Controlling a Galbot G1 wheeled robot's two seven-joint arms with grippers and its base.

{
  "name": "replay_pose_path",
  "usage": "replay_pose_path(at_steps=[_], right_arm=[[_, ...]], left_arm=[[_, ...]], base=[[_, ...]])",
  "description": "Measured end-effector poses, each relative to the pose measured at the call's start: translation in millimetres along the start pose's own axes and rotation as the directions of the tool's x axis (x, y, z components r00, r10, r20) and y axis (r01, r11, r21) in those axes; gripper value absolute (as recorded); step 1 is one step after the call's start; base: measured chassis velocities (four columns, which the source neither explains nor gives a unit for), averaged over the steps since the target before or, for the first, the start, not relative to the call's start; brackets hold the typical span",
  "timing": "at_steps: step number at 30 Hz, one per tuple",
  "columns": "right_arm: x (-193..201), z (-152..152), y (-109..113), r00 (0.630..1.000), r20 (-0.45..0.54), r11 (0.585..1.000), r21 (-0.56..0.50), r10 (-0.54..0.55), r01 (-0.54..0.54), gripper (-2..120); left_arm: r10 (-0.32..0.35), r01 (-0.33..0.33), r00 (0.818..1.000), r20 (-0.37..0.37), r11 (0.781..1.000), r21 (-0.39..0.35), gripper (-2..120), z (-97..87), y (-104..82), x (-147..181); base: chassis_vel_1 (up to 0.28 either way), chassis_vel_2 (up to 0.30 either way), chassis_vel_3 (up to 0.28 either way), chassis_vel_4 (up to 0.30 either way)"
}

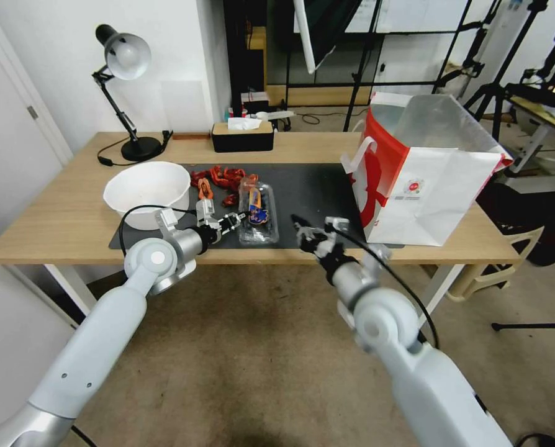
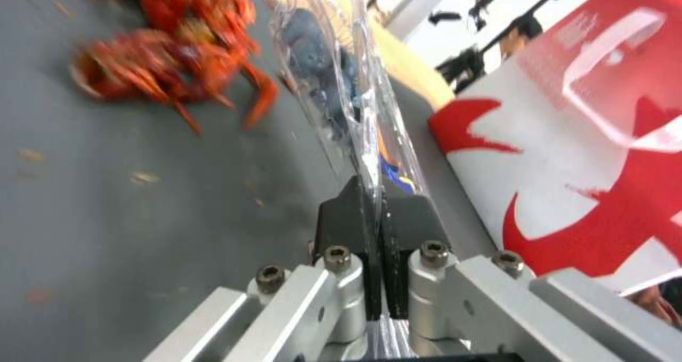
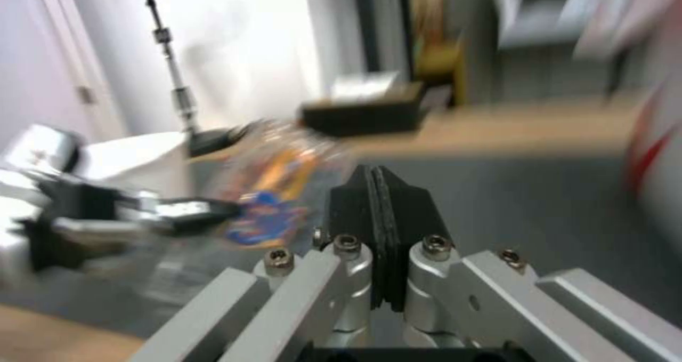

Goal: Close the takeout container lid, then place the container into the takeout bag.

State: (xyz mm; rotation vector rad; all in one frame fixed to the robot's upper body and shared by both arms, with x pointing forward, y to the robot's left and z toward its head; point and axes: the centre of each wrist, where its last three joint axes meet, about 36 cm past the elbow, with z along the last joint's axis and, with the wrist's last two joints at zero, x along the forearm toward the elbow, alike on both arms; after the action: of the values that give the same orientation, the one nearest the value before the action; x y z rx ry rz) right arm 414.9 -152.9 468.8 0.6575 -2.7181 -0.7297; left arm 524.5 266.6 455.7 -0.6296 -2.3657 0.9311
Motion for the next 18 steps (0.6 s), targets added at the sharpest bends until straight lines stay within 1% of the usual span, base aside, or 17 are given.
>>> replay_pose_path(at_steps=[1, 2, 3, 4, 5, 6, 7, 8, 9, 11, 12, 14, 15, 16, 18], right_arm=[[12.0, 8.3, -4.7, 0.997, 0.082, 0.989, 0.147, 0.014, -0.026, 0], [22.2, 17.9, -7.4, 0.988, 0.149, 0.962, 0.266, 0.023, -0.063, 0], [30.2, 29.4, -10.5, 0.972, 0.234, 0.911, 0.397, 0.019, -0.114, 0], [30.2, 29.4, -10.5, 0.972, 0.234, 0.911, 0.397, 0.019, -0.114, 0], [33.7, 39.7, -14.5, 0.954, 0.299, 0.857, 0.492, -0.001, -0.154, 0], [39.0, 50.5, -18.0, 0.944, 0.331, 0.822, 0.542, -0.016, -0.176, 0], [39.0, 50.5, -18.0, 0.944, 0.331, 0.822, 0.542, -0.016, -0.176, 0], [49.1, 61.2, -23.1, 0.940, 0.342, 0.808, 0.556, -0.008, -0.196, 0], [57.5, 70.6, -26.1, 0.942, 0.336, 0.809, 0.552, 0.007, -0.203, 3], [72.5, 92.1, -30.5, 0.944, 0.328, 0.825, 0.520, 0.047, -0.222, 11], [72.5, 92.1, -30.5, 0.944, 0.328, 0.825, 0.520, 0.047, -0.222, 11], [79.7, 108.5, -30.9, 0.940, 0.333, 0.840, 0.486, 0.076, -0.240, 18], [84.8, 120.5, -29.5, 0.940, 0.328, 0.849, 0.465, 0.098, -0.251, 26], [84.8, 120.5, -29.5, 0.940, 0.328, 0.849, 0.465, 0.098, -0.251, 26], [89.5, 131.1, -27.9, 0.942, 0.317, 0.857, 0.447, 0.116, -0.256, 35]], left_arm=[[0.017, -0.017, 1.000, 0.011, 1.000, -0.001, 0, 0.1, -1.7, 0.6], [0.029, -0.028, 0.999, 0.022, 1.000, -0.006, 0, -0.6, -3.4, 2.4], [0.036, -0.036, 0.998, 0.045, 0.999, -0.014, 0, -2.0, -4.0, 9.0], [0.036, -0.036, 0.998, 0.045, 0.999, -0.014, 0, -2.0, -4.0, 9.0], [0.032, -0.031, 0.997, 0.068, 0.999, -0.022, 0, -2.3, -1.7, 19.4], [0.031, -0.028, 0.996, 0.089, 0.999, -0.034, 0, -2.6, -0.2, 27.9], [0.031, -0.028, 0.996, 0.089, 0.999, -0.034, 0, -2.6, -0.2, 27.9], [0.039, -0.035, 0.994, 0.105, 0.998, -0.046, 0, -3.2, -1.4, 30.9], [0.045, -0.039, 0.992, 0.115, 0.998, -0.054, 0, -3.4, -3.3, 31.3], [0.063, -0.053, 0.988, 0.138, 0.996, -0.074, 0, -4.2, -8.9, 30.4], [0.063, -0.053, 0.988, 0.138, 0.996, -0.074, 0, -4.2, -8.9, 30.4], [0.079, -0.065, 0.984, 0.161, 0.994, -0.090, 0, -8.4, -12.6, 29.2], [0.096, -0.076, 0.977, 0.191, 0.991, -0.110, 0, -13.1, -16.8, 27.5], [0.096, -0.076, 0.977, 0.191, 0.991, -0.110, 0, -13.1, -16.8, 27.5], [0.117, -0.088, 0.968, 0.221, 0.987, -0.135, 0, -18.0, -21.7, 25.4]], base=[[0.000, 0.000, 0.000, 0.000], [0.000, 0.000, 0.000, 0.000], [0.000, 0.000, 0.000, 0.000], [0.000, 0.000, 0.000, 0.000], [0.000, 0.000, 0.000, 0.000], [0.000, 0.000, 0.000, 0.000], [0.000, 0.000, 0.000, 0.000], [0.000, 0.000, 0.000, 0.000], [0.000, 0.000, 0.000, 0.000], [0.000, 0.000, 0.000, 0.000], [0.000, 0.000, 0.000, 0.000], [0.000, 0.000, 0.000, 0.000], [0.000, 0.000, 0.000, 0.000], [0.000, 0.000, 0.000, 0.000], [0.000, 0.000, 0.000, 0.000]])
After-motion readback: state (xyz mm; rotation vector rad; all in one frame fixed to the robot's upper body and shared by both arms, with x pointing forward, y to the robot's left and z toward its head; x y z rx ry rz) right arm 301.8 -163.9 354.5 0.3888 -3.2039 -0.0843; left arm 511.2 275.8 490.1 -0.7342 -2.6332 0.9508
